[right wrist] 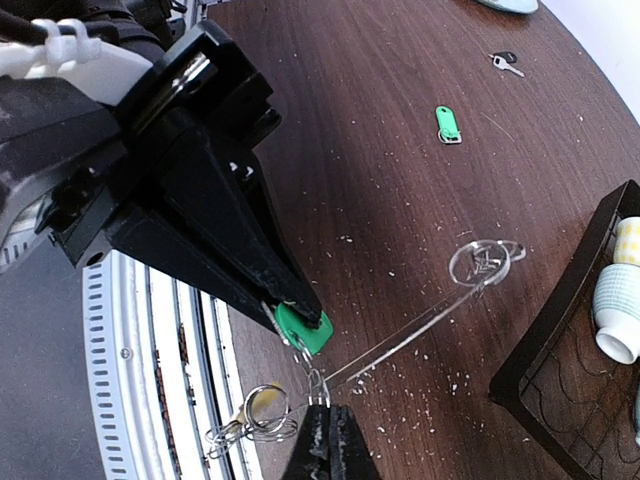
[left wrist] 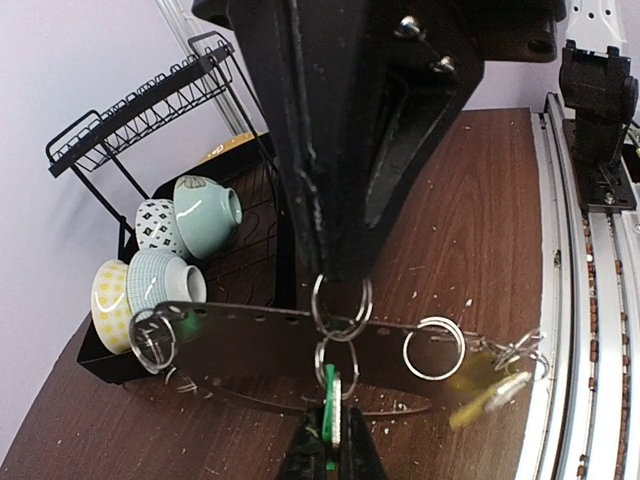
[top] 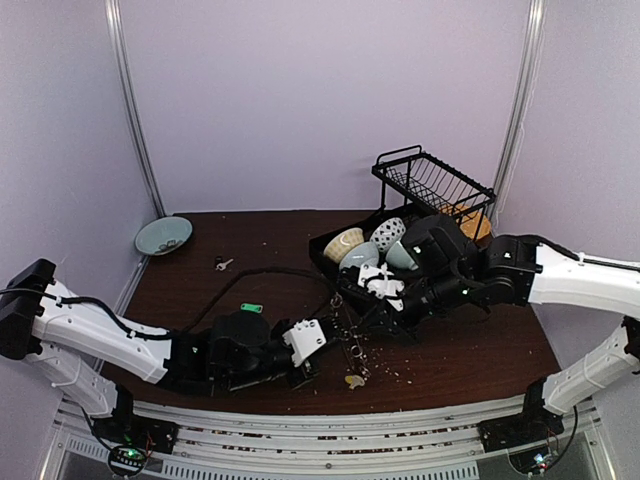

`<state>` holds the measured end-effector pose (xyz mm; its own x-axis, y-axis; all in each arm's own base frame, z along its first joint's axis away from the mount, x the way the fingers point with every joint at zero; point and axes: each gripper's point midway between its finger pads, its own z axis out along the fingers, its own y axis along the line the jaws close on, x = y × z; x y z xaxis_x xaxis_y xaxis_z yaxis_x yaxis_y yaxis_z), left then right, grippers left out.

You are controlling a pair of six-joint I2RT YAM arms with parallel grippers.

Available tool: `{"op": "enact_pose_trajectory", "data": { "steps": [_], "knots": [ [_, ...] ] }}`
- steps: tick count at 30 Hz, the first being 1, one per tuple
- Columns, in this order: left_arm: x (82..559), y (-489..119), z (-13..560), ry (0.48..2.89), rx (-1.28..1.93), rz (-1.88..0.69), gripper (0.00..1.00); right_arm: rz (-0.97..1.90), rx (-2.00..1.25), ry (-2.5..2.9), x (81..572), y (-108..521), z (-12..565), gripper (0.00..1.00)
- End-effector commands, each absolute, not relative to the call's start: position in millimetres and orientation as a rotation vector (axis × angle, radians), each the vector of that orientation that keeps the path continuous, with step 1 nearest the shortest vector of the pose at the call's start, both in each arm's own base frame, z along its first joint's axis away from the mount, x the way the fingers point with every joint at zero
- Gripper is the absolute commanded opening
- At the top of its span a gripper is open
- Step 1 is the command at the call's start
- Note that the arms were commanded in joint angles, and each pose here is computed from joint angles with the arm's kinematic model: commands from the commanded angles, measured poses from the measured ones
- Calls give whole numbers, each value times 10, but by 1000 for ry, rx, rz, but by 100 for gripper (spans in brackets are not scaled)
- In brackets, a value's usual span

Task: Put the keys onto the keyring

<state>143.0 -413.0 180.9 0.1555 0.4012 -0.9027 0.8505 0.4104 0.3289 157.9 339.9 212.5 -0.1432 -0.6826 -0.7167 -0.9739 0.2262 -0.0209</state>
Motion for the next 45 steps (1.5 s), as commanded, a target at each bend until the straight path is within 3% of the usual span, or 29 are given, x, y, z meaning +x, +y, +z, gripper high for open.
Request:
{"op": "enact_pose_trajectory", "data": {
  "steps": [1,11,15,17,18,19,21,30,37,41,45],
  "knots": [
    [1515,-4037,1935,1449,1154,-414,0,393,-1568,1962,1662,3135,1997,0],
    [1408,-4124,1931,1417,1257,-436,0,100,-1652,1912,1704,3053,1804,0],
    [1255,-4149,1904,1395,1306,-531,3,165,-1650,1847,1650,3109,1887,0],
    [1178,-4164,1921,1387,1313,-592,43,254,-1656,1796,1573,3201,1991,0],
    [1141,-4155,1967,1373,1305,-625,56,291,-1659,1769,1536,3230,2046,0],
    [1108,-4134,2024,1354,1296,-655,64,321,-1660,1740,1506,3256,2095,0],
    [1080,-4064,2120,1323,1277,-690,68,360,-1661,1692,1461,3268,2184,0],
    [1580,-3805,2307,1385,1250,-600,74,346,-1768,1515,1316,3227,2277,0],
    [1339,-4125,2290,1285,1442,-747,76,339,-1802,1430,1266,3288,2394,0],
    [1265,-4285,2225,1258,1510,-805,69,338,-1822,1408,1227,3298,2415,0],
    [1348,-4357,2119,1293,1528,-762,42,313,-1826,1389,1222,3278,2434,0]
  ]
}}
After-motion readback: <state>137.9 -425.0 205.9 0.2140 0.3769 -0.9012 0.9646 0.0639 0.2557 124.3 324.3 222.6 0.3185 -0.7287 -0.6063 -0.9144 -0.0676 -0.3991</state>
